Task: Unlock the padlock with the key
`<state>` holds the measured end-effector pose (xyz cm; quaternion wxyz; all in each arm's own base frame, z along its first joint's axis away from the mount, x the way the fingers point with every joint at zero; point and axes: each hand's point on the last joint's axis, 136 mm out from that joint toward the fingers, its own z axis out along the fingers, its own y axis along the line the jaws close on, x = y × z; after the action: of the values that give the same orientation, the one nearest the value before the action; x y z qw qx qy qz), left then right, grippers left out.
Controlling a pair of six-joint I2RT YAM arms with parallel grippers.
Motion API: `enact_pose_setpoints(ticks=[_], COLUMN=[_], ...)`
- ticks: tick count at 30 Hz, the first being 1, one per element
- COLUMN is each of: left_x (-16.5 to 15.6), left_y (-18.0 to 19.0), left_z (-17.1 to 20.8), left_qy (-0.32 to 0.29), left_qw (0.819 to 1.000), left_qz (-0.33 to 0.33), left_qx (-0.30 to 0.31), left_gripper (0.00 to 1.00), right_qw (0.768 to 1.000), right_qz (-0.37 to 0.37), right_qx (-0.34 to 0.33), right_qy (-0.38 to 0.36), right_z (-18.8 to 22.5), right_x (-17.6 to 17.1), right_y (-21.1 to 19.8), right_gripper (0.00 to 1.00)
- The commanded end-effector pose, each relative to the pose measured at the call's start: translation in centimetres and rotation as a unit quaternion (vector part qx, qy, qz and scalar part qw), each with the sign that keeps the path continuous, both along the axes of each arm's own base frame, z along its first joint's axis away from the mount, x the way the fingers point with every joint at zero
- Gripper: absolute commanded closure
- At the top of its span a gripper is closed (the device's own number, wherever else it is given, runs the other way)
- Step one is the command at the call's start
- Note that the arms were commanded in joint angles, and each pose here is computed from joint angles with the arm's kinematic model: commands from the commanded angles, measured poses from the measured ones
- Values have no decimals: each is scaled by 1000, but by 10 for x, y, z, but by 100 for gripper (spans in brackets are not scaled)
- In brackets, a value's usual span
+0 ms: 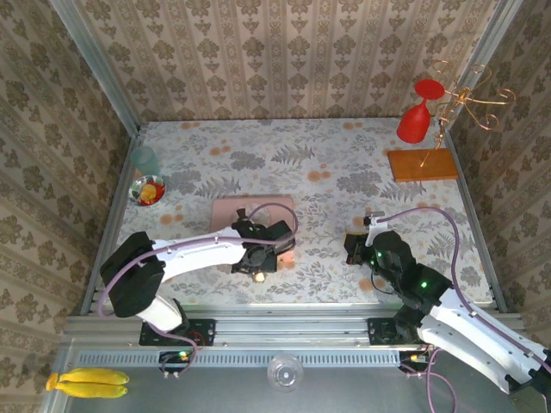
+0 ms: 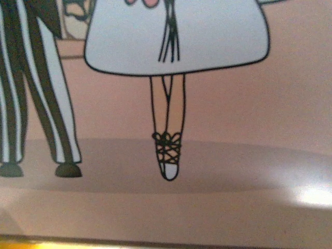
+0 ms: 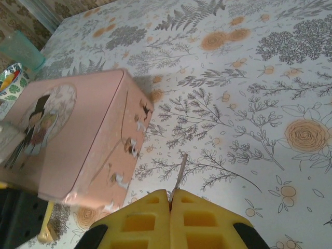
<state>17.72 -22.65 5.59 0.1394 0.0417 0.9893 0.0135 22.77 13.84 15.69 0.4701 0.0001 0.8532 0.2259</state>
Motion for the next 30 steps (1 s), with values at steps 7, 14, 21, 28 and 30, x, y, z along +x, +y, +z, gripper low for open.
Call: enact_pose_setpoints(ticks=[7,14,21,28,30], left_x=[88,91,60,51,52], left_y=[-38,-39,-19,-7,-7], left_z=[16,32,38,25,19], left_qy=[-76,-101,-160,-177,-174], left_qw=[994,990,971,956,957], left_qz=[-48,-62,-85,-107,-112], left_qx=[-57,-72,-159,-206,-205], left_gripper=[30,28,26,26,25], right_qw=[1000,1000,999,998,997], right_qz=[2,3,6,17,13], right_qx=[12,21,38,57,64], right_qy=[8,9,19,30,32], right_z=[0,1,-10,-6,-6], right_x=[5,4,2,5,6], right_y=[6,7,11,23,23], right_gripper=[100,100,100,100,100])
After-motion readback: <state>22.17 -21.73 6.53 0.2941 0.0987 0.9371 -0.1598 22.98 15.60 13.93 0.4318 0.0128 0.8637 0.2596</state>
